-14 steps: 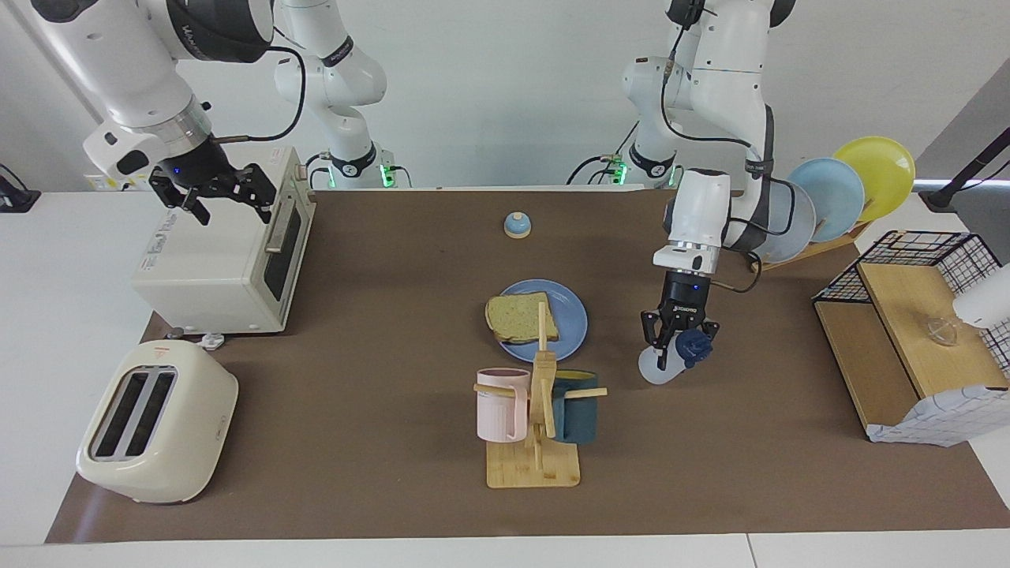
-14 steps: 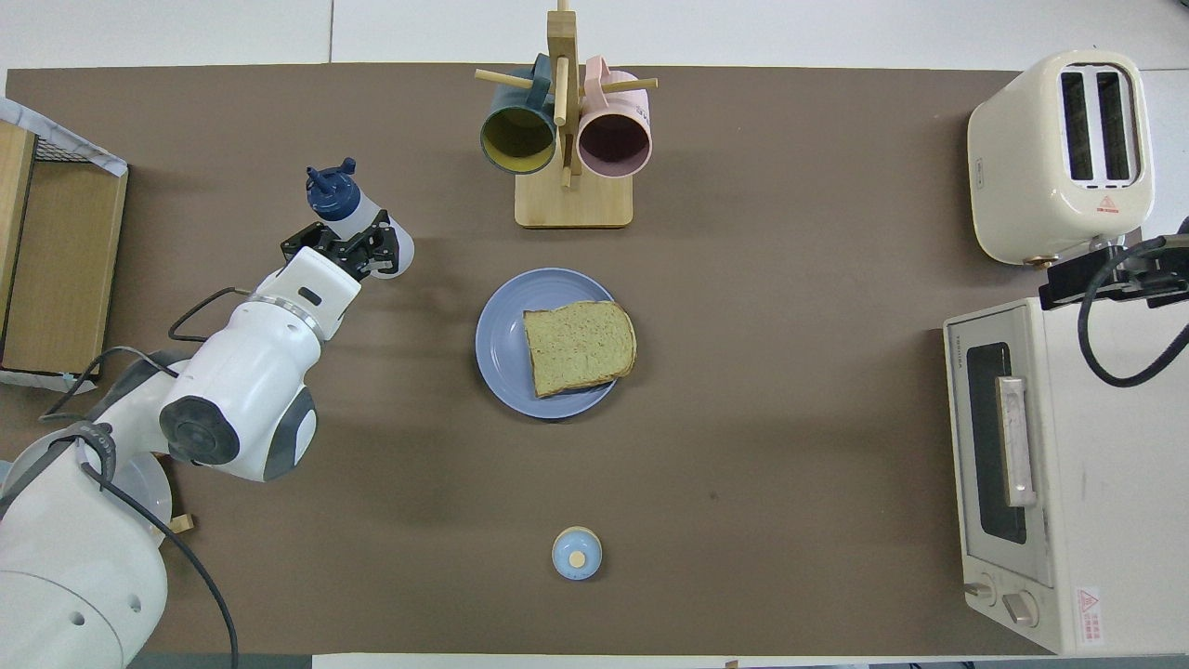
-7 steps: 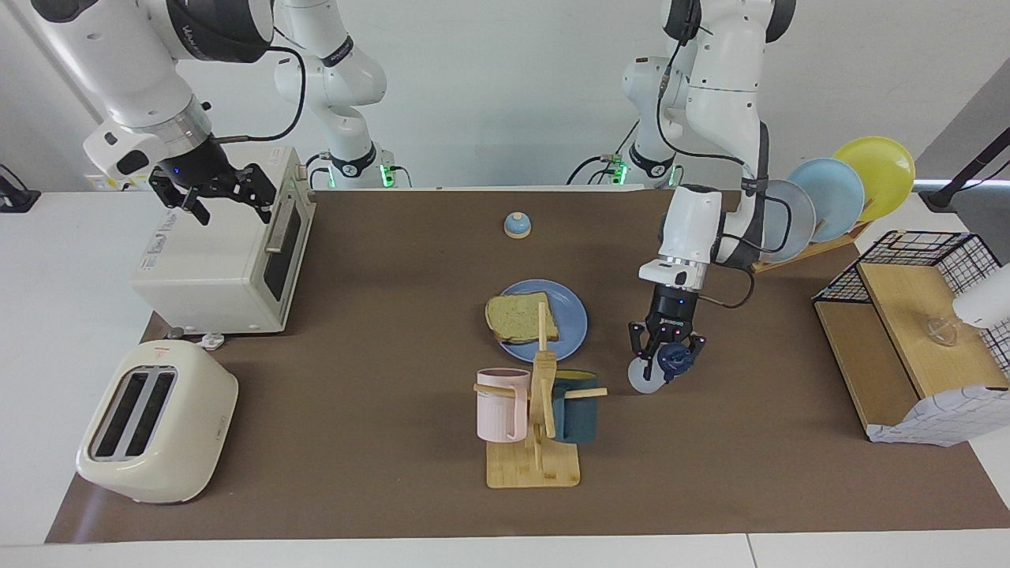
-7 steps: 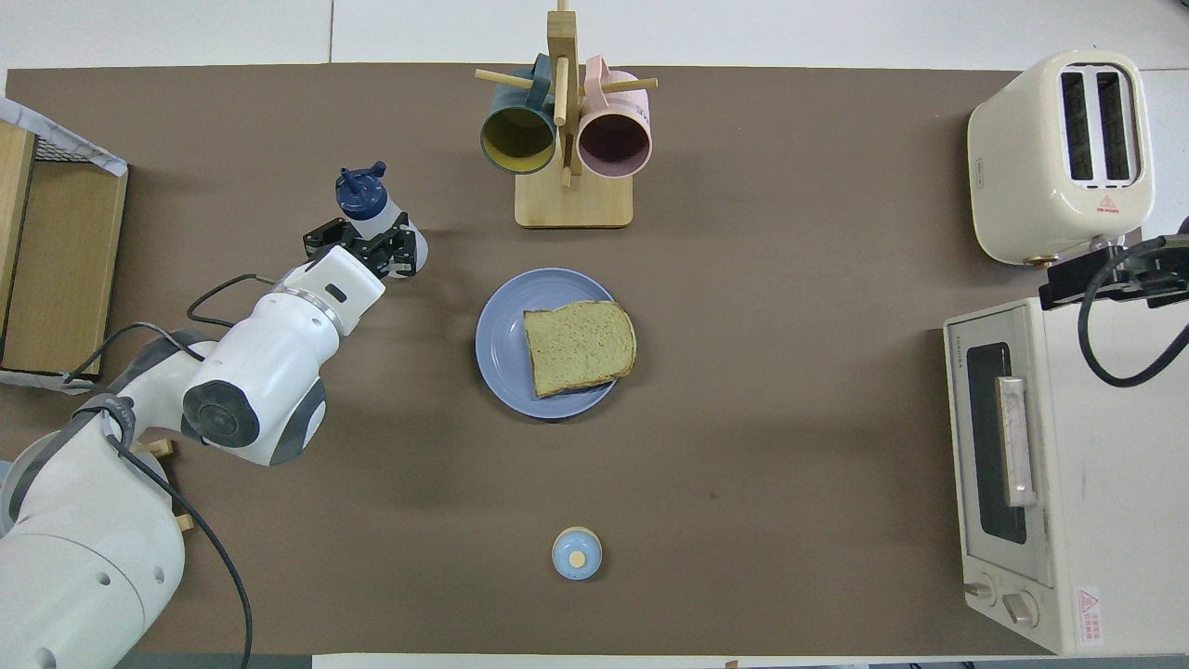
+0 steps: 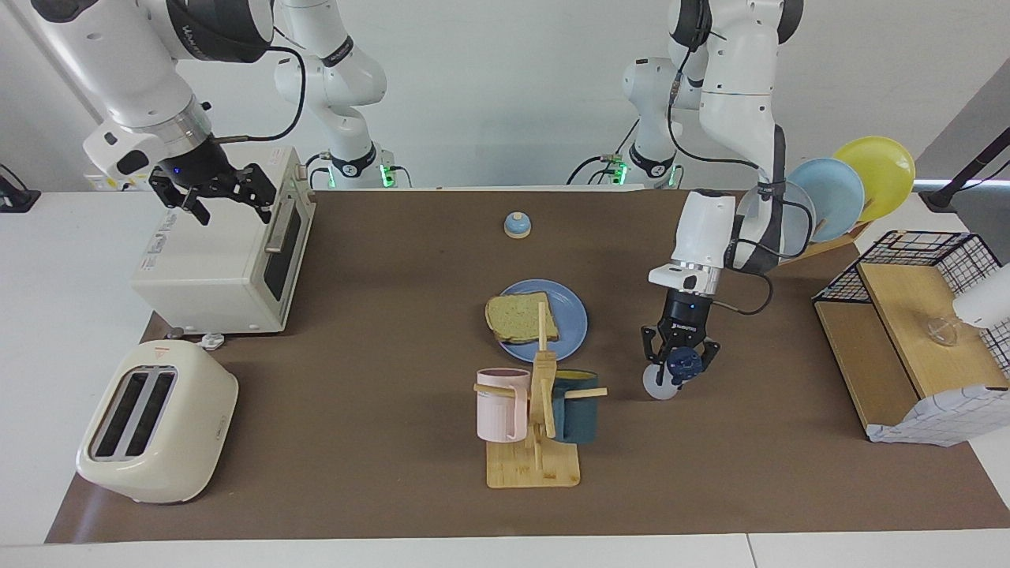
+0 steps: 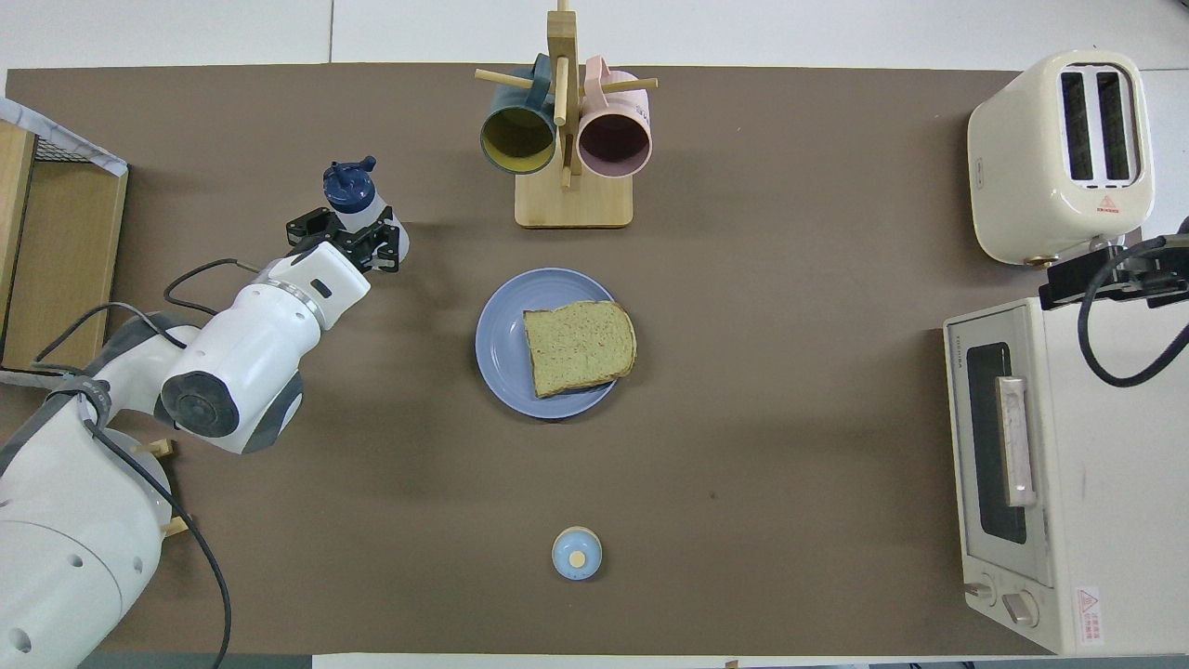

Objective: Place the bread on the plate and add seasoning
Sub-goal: 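Lower the bottle upright onto the table beside the plate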

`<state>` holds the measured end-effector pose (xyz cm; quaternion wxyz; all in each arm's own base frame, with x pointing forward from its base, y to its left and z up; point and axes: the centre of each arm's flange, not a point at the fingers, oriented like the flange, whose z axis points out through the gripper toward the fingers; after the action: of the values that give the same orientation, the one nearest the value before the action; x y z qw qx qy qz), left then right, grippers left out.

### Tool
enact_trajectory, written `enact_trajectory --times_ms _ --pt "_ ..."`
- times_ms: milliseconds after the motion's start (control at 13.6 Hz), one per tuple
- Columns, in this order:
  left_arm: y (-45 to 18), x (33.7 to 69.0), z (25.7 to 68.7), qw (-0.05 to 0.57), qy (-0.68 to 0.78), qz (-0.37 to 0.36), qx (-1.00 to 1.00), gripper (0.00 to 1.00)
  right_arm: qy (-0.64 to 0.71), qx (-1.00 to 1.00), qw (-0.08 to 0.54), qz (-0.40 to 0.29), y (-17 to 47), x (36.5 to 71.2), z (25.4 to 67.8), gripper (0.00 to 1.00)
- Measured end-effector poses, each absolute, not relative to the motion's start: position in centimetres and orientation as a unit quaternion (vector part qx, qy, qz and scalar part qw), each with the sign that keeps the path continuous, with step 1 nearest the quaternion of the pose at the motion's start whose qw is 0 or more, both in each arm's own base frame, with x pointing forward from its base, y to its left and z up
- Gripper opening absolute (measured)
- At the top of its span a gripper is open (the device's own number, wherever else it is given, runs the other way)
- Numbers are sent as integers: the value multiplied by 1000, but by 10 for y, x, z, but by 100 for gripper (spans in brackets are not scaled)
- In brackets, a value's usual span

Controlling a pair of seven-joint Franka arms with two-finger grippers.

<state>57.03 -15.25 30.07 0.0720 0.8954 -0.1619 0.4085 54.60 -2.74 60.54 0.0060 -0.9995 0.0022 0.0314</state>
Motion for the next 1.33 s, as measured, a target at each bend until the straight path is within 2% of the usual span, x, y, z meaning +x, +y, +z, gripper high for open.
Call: enact_trajectory --times_ms 295,369,442,590,663,737,884,958,1032,1327 --pt "-153 570 301 71 -164 408 895 35 2 -999 6 31 -27 546 605 100" --pt "-152 570 300 71 -164 408 895 39 2 -999 6 31 -27 546 605 100" --pt "-151 569 298 71 -164 405 897 52 2 -999 6 31 -27 546 605 100" --pt "-148 567 292 69 -163 400 899 56 2 -999 6 31 -27 546 605 100" --pt "-146 566 291 69 -163 399 900 63 2 -999 6 31 -27 546 605 100" --pt "-146 566 290 69 -162 398 900 63 2 -999 6 31 -27 546 605 100" --pt "-144 565 287 68 -161 395 902 81 2 -999 6 31 -27 546 605 100" --pt "-142 565 286 67 -160 394 903 94 2 -999 6 31 -27 546 605 100" --pt "-140 564 285 67 -158 392 904 100 2 -999 6 31 -27 546 605 100" --pt "-138 561 279 66 -158 386 906 100 2 -999 6 31 -27 546 605 100"
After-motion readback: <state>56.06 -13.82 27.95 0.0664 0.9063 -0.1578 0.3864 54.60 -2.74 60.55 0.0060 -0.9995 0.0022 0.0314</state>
